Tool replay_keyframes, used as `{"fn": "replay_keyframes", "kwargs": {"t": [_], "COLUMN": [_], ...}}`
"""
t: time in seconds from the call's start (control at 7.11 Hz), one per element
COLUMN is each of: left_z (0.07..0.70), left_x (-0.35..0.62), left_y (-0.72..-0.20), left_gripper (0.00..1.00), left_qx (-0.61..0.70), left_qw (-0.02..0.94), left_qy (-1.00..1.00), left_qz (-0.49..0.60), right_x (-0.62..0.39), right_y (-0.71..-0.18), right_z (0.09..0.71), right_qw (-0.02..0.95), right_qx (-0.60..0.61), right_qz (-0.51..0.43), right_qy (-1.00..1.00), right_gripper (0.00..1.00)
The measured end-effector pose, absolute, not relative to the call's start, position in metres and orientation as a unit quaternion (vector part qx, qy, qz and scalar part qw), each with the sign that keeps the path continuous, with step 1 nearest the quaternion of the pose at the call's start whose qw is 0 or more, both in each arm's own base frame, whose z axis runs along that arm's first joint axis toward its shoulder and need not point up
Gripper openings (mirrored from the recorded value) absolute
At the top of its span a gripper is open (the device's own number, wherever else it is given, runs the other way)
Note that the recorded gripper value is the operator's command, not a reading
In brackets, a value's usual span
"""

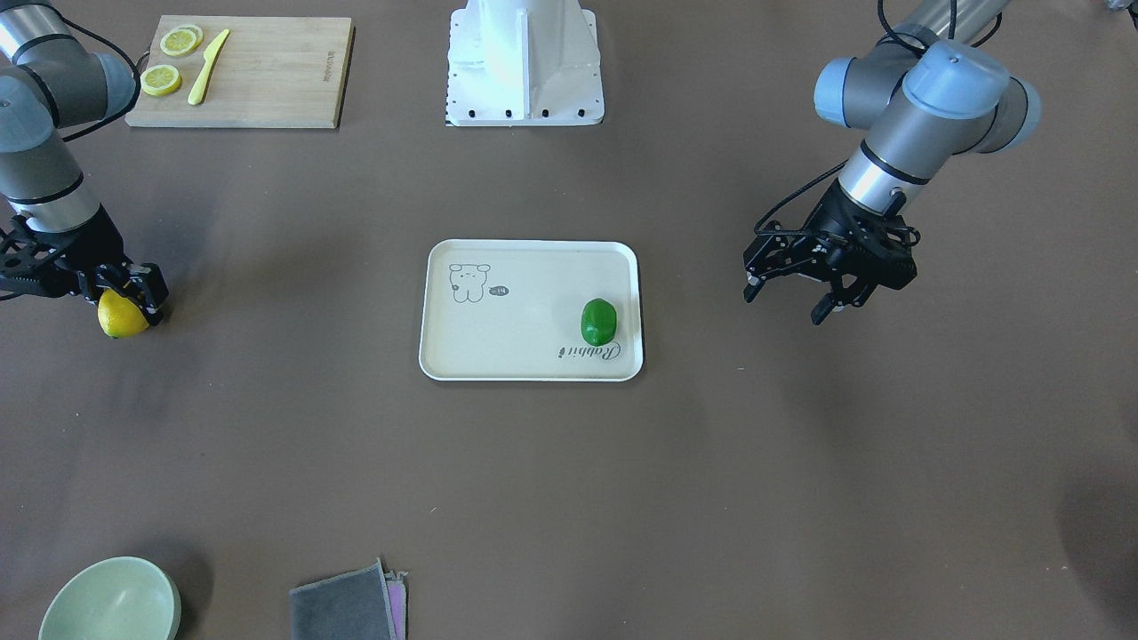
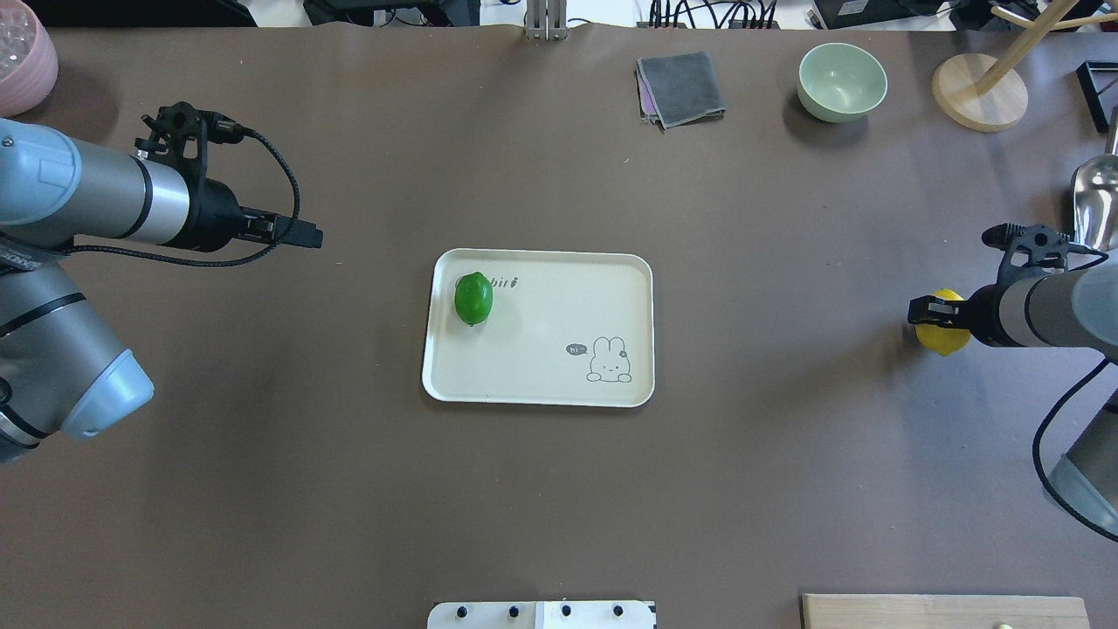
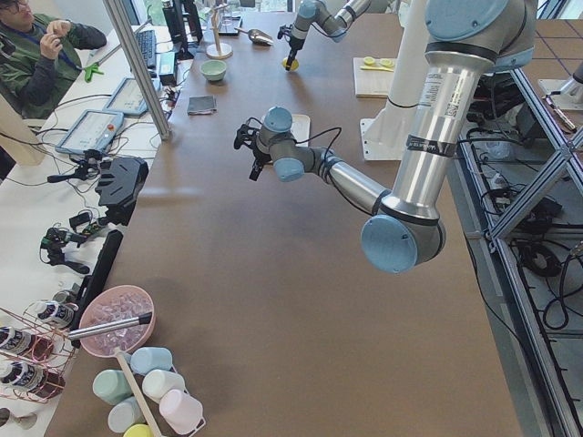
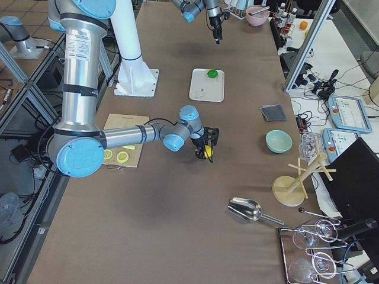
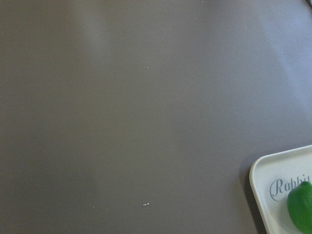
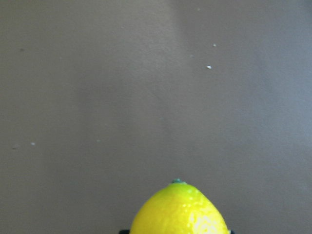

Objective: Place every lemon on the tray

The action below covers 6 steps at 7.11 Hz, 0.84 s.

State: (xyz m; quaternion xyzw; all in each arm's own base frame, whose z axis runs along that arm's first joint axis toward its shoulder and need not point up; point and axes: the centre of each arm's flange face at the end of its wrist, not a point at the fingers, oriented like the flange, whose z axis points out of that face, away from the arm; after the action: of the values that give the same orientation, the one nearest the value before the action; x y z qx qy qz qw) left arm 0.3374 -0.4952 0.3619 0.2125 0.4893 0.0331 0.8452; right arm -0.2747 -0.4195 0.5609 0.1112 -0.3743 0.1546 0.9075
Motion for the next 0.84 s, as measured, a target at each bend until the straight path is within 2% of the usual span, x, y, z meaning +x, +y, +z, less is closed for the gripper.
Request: {"fn": "replay_keyframes", "kwargs": {"t": [0.42, 0.84], "left_z": [0.361, 0.359], "left_x": [0.341, 0.344], "left_y": [-0.495, -0.495], "left_gripper": [0.98, 0.98], "left_qx": [0.211, 0.211], "left_qw": [0.845, 0.844], "left_qy": [0.49, 0.492], "left_qz": [0.035, 0.037], "right_x": [-0.321, -0.459], "right_y": [-0.434, -0.42], "right_z": [0.459, 0.316], "right_qw": [0.877, 0.863], "right_qx": [0.154, 0.188], "right_qz": [0.126, 0.1], "right_qy": [-0.437, -0.459], "right_gripper": [0.0, 0.0]}}
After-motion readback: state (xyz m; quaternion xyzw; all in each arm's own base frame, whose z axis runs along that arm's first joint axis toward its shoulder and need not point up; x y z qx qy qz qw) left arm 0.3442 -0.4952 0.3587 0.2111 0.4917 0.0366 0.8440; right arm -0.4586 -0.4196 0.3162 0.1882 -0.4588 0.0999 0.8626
